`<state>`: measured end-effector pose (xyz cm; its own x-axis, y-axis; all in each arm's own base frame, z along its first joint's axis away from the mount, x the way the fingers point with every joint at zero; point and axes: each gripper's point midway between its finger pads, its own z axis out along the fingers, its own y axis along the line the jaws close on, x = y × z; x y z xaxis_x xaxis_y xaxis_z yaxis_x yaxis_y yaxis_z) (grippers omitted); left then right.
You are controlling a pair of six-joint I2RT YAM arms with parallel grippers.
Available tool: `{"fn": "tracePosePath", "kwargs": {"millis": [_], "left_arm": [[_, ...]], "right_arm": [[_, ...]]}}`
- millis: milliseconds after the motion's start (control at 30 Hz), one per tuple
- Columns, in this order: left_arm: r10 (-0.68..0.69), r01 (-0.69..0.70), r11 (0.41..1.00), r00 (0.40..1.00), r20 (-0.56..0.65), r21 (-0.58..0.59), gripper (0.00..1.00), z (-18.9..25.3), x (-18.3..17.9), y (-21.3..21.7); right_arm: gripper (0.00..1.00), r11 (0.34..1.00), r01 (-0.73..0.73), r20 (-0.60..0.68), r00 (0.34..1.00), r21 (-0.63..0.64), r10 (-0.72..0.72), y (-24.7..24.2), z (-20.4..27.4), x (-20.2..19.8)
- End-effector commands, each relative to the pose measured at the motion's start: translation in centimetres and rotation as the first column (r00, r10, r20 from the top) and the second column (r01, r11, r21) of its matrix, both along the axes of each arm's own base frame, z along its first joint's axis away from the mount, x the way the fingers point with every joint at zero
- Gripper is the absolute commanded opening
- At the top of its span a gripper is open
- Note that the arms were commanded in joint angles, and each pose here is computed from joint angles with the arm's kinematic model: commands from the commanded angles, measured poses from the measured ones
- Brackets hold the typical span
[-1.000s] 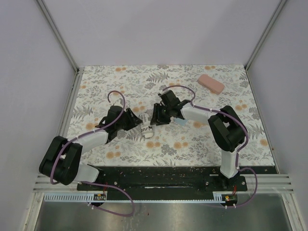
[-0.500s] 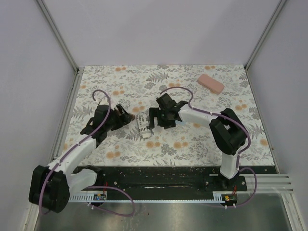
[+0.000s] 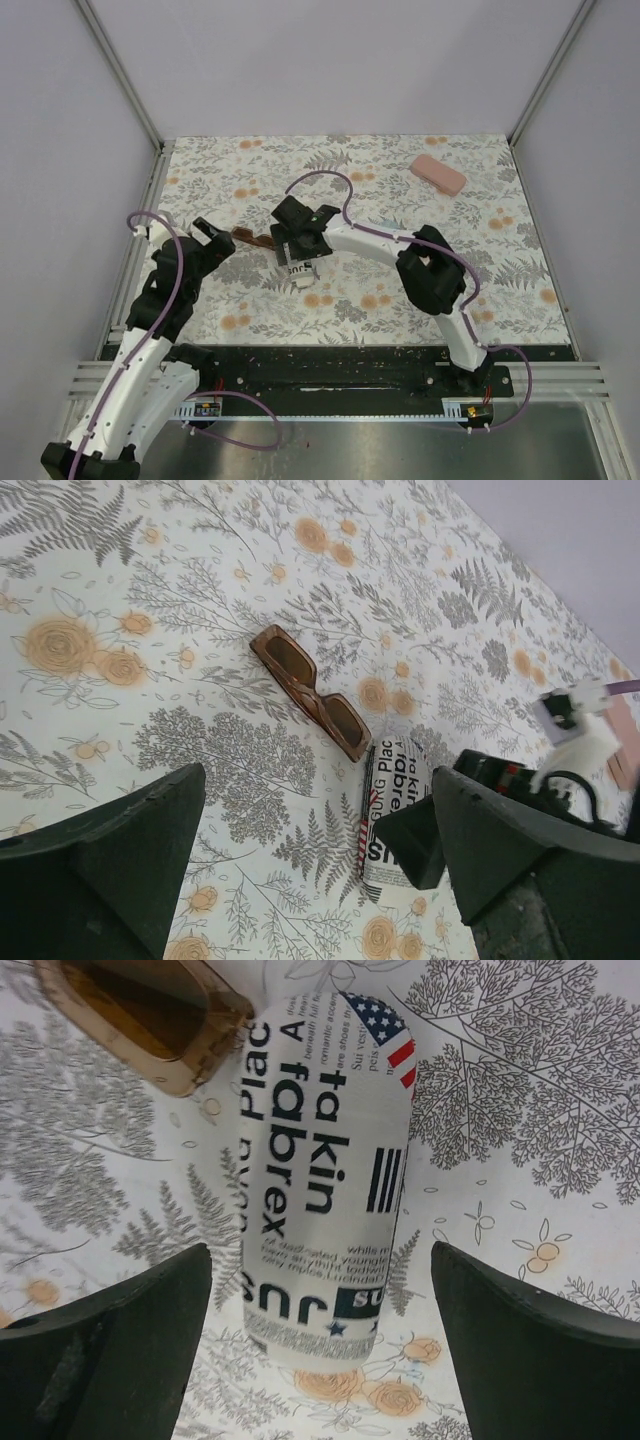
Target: Organize the sunglasses
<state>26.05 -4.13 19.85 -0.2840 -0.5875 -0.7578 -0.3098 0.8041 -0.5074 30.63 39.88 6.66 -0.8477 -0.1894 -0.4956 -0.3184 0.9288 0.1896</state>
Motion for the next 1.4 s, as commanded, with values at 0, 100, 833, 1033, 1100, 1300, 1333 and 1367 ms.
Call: {"fn": "tracePosePath", "kwargs": {"millis": [0, 100, 833, 1033, 1100, 1300, 1333, 1367], "left_arm": [[0.119, -0.119, 0.993, 0.992, 0.047, 0.010, 0.99, 1.1, -1.1, 2.4], [0.121, -0.122, 0.993, 0.990, 0.068, 0.005, 0.99, 1.3, -1.3, 2.6], [-0.011, 0.010, 0.999, 0.999, -0.035, -0.033, 0.99, -2.1, 1.0, -0.8], [-0.016, 0.015, 0.999, 0.999, -0.042, -0.035, 0.99, -2.4, 1.2, -1.0], [-0.022, 0.020, 0.999, 0.999, -0.045, -0.041, 0.99, -2.6, 1.3, -1.2], [-0.051, 0.047, 0.996, 0.997, -0.055, -0.071, 0.99, -3.5, 1.8, -2.1], [-0.060, 0.056, 0.995, 0.997, -0.057, -0.078, 0.99, -3.6, 2.0, -2.3], [-0.073, 0.067, 0.994, 0.995, -0.062, -0.087, 0.99, -3.8, 2.1, -2.7]], "right_arm": [[0.94, 0.986, -0.004, 0.006, 1.000, -0.168, 0.005, -0.7, -2.2, 0.1], [0.83, 0.977, -0.013, 0.014, 1.000, -0.211, 0.016, -0.5, -3.0, 0.3], [0.99, 0.976, 0.136, 0.128, 0.985, -0.171, -0.115, -6.9, 2.4, 13.7], [0.99, 0.966, 0.213, 0.216, 0.960, -0.144, -0.179, -11.2, 8.1, 17.3], [0.99, 0.956, 0.269, 0.236, 0.943, -0.120, -0.236, -14.2, 10.0, 18.6], [0.99, 0.878, 0.458, 0.295, 0.866, -0.141, -0.404, -24.8, 12.9, 21.1], [0.99, 0.866, 0.480, 0.294, 0.855, -0.139, -0.427, -26.6, 13.1, 21.4], [0.99, 0.855, 0.501, 0.293, 0.845, -0.135, -0.448, -28.1, 13.3, 21.7]]}}
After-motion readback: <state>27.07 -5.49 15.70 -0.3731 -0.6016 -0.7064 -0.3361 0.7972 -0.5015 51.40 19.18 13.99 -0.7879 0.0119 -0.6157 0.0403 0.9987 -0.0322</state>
